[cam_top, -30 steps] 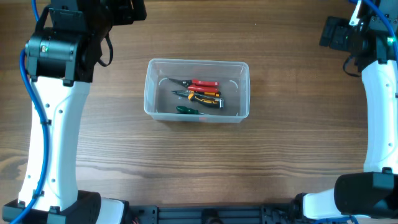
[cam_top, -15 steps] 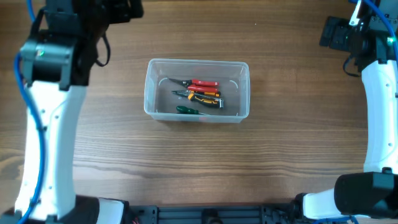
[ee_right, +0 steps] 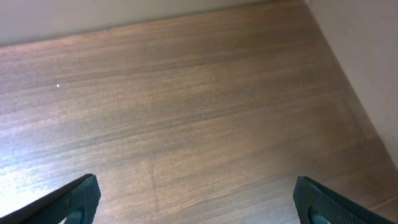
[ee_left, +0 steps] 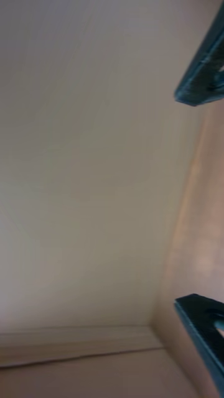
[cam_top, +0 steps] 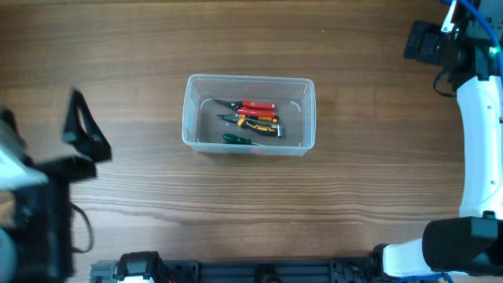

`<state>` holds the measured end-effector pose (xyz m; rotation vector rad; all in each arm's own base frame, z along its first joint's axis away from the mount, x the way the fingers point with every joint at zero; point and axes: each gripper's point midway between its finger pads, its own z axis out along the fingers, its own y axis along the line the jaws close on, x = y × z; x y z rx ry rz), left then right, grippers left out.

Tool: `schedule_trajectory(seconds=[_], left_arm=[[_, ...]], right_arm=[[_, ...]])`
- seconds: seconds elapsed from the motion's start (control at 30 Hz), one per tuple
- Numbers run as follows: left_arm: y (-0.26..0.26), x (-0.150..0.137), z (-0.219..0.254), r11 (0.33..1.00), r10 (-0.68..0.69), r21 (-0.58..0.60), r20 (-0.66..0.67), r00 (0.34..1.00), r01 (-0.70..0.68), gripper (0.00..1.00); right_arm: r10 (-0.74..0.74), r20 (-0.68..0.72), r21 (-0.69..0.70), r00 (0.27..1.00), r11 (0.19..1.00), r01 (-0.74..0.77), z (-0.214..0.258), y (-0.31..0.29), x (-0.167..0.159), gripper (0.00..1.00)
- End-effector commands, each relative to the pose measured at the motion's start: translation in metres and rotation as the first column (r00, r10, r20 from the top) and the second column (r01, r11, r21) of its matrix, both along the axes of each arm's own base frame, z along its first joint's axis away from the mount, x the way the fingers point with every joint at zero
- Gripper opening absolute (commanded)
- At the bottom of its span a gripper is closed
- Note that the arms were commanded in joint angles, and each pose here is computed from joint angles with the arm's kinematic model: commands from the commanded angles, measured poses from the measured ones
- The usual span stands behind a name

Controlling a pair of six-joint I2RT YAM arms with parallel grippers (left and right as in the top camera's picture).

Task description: Pack container

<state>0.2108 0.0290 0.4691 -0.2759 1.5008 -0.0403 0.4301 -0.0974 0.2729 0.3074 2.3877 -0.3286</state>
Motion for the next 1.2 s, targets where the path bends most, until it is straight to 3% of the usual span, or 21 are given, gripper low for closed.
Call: schedule_trajectory(seconds=[0.0,0.1,0.2,0.4,1.17], left_arm=[[-0.001,-0.001,-0.076,1.000,-0.008,-0.013,-0.015,1.000,0.008,1.00],[-0.010,0.014,-0.136,0.997,-0.070,-0.024,-0.009,0.998,0.069,1.00],[-0.010,0.032,-0.184,0.985,-0.080,-0.151,0.022,0.997,0.082,1.00],[-0.014,0.043,-0.241,0.957,-0.108,-0.267,0.020,0.994,0.110,1.00],[-0.028,0.036,-0.287,0.949,-0.167,-0.272,-0.008,0.986,0.159,1.00]], right_arm=[[-0.010,0.002,0.015,1.000,1.000,0.010,-0.003,0.001,0.002,1.00],[-0.011,0.002,0.016,1.000,1.000,0.011,-0.003,0.001,0.002,1.00],[-0.010,0.002,0.015,1.000,1.000,0.010,-0.003,0.001,0.002,1.00],[-0.010,0.002,0.015,1.000,1.000,0.010,-0.003,0.001,0.002,1.00],[-0.010,0.002,0.015,1.000,1.000,0.010,-0.003,0.001,0.002,1.00]])
